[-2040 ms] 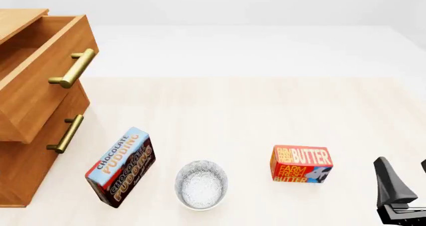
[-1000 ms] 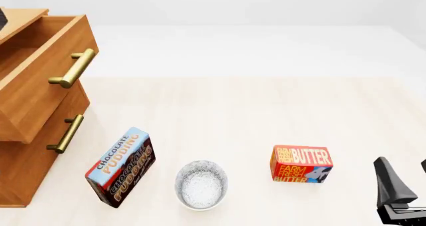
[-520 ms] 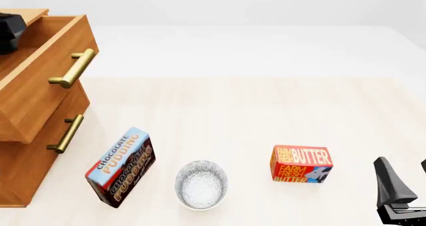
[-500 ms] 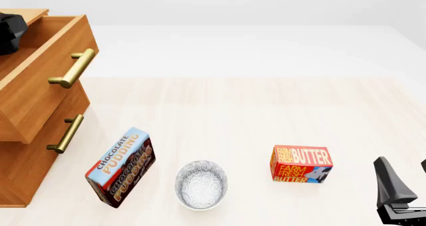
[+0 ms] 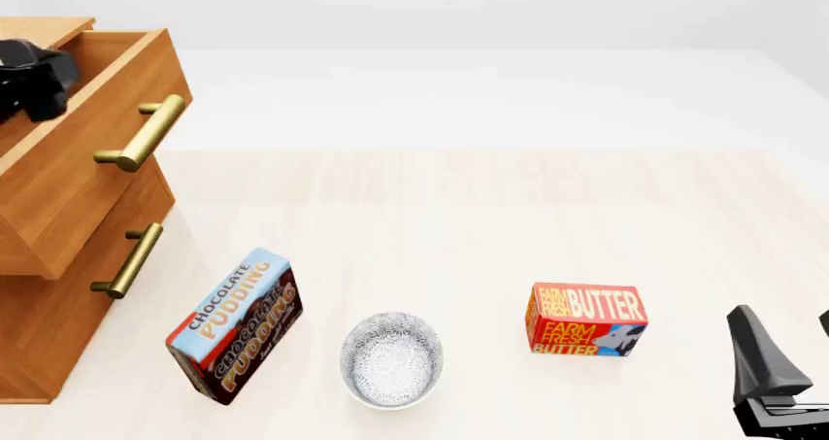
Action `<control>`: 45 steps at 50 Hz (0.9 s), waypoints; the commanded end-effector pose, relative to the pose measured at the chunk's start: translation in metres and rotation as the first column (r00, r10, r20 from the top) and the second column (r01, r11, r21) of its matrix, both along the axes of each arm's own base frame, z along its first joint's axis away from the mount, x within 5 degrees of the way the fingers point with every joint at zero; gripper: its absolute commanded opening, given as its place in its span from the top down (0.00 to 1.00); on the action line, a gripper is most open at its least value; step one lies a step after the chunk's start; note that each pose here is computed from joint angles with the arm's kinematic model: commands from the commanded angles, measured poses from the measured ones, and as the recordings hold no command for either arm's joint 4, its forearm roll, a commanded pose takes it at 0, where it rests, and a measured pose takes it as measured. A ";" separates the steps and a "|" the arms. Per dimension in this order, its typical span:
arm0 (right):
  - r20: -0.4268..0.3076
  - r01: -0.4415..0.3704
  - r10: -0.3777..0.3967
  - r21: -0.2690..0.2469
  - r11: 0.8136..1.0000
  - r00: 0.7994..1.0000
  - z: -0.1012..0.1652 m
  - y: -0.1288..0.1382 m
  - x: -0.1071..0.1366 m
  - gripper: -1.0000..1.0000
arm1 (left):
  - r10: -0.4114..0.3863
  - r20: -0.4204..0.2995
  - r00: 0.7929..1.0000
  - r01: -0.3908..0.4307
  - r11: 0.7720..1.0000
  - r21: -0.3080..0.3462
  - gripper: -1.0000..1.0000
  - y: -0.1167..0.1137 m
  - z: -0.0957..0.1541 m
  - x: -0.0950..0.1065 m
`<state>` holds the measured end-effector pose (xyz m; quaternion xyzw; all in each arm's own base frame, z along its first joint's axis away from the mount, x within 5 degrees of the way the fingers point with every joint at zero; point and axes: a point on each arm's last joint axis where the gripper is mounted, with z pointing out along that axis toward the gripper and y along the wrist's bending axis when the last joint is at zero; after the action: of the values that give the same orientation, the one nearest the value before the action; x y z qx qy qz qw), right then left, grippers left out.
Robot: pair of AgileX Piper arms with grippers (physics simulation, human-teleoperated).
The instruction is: Put the bowl in the top drawer of the cabinet.
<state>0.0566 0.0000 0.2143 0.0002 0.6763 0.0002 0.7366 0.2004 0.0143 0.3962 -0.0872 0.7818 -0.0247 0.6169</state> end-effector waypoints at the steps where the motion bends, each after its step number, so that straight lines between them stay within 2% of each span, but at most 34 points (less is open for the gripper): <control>1: 0.000 0.000 0.000 0.000 1.000 1.000 0.000 0.000 0.000 0.00 | 0.004 -0.033 0.999 -0.004 1.000 -0.006 0.00 0.001 -0.012 0.007; 16: 0.000 0.000 0.000 0.000 1.000 1.000 0.000 0.000 0.000 0.00 | -0.006 -0.072 0.997 0.004 1.000 -0.027 0.00 -0.001 -0.025 0.014; 32: 0.000 0.000 0.000 0.000 1.000 1.000 0.000 0.000 0.000 0.00 | -0.026 -0.113 0.993 0.017 0.996 -0.084 0.00 -0.009 -0.034 0.019; 45: 0.000 0.000 0.000 0.000 1.000 1.000 0.000 0.000 0.000 0.00 | -0.034 -0.137 0.990 0.022 0.995 -0.093 0.00 -0.011 -0.041 0.024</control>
<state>0.0567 0.0000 0.2143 0.0001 0.6764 0.0002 0.7366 0.2204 0.0062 0.3617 -0.1030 0.8147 -0.0546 0.5680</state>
